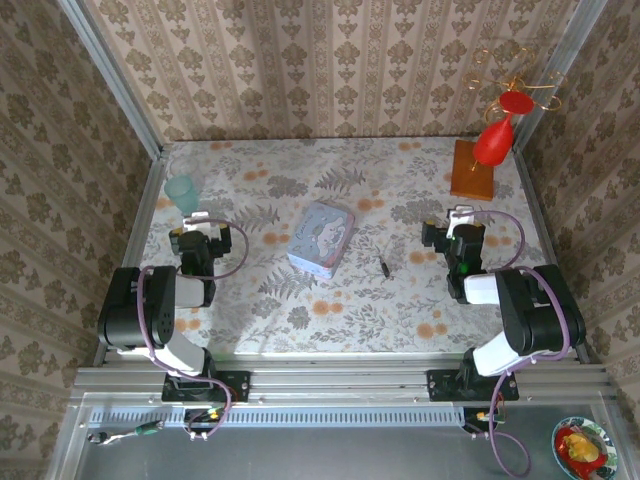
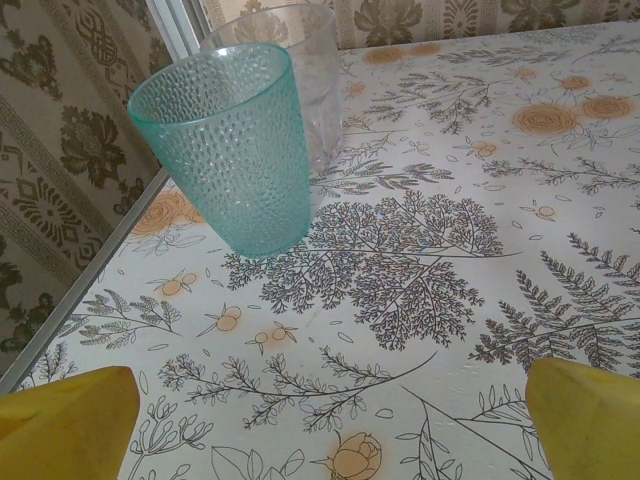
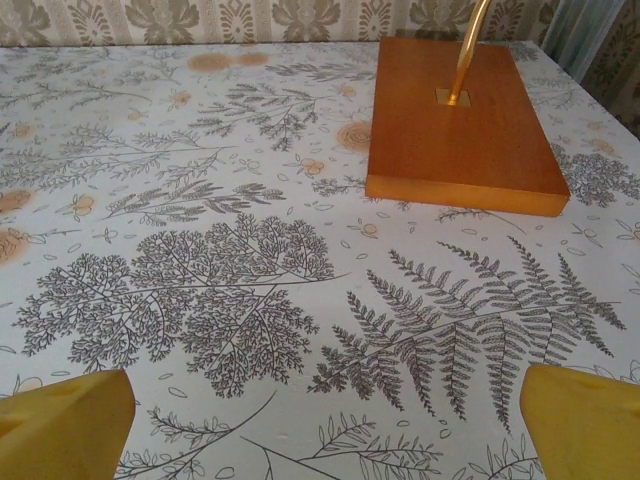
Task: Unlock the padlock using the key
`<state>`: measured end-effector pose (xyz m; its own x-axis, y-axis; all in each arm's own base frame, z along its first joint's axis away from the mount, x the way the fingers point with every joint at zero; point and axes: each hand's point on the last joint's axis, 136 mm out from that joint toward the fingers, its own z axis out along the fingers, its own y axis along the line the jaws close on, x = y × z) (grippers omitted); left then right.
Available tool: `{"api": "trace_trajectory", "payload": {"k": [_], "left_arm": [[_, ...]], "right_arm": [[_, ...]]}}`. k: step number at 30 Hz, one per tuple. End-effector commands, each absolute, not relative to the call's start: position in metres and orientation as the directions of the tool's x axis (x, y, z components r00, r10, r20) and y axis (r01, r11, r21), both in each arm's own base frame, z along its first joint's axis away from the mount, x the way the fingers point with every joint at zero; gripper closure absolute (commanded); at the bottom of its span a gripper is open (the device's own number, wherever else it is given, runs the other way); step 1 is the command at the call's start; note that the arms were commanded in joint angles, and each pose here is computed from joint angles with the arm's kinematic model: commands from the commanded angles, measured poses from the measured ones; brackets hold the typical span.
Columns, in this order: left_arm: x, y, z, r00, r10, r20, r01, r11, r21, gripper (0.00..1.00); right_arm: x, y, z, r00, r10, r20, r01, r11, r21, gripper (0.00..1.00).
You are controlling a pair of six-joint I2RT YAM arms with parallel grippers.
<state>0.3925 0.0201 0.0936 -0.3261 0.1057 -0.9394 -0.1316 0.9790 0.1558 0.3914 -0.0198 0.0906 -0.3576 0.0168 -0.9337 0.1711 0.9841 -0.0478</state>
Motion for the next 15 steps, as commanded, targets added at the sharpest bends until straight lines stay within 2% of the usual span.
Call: {"api": "trace_trajectory", "payload": {"k": [1,15], "left_arm": [[0.395,0.0188,0.1001,-0.304,0.087,-0.949,-0.132,0.982,0.132,0.0],[0.3949,0.0187,0.0996,-0.306,0.088,-0.948,-0.129,0.983,0.133,0.0]], "right_arm": [[0.3969,-0.0174,0.0995,-0.33,0.037,-0.943,0.164,0.986,-0.019,0.0],[0.3965,-0.0176,0.0998,-0.328,0.037,-0.944,0.164,0.986,-0.018,0.0]]}}
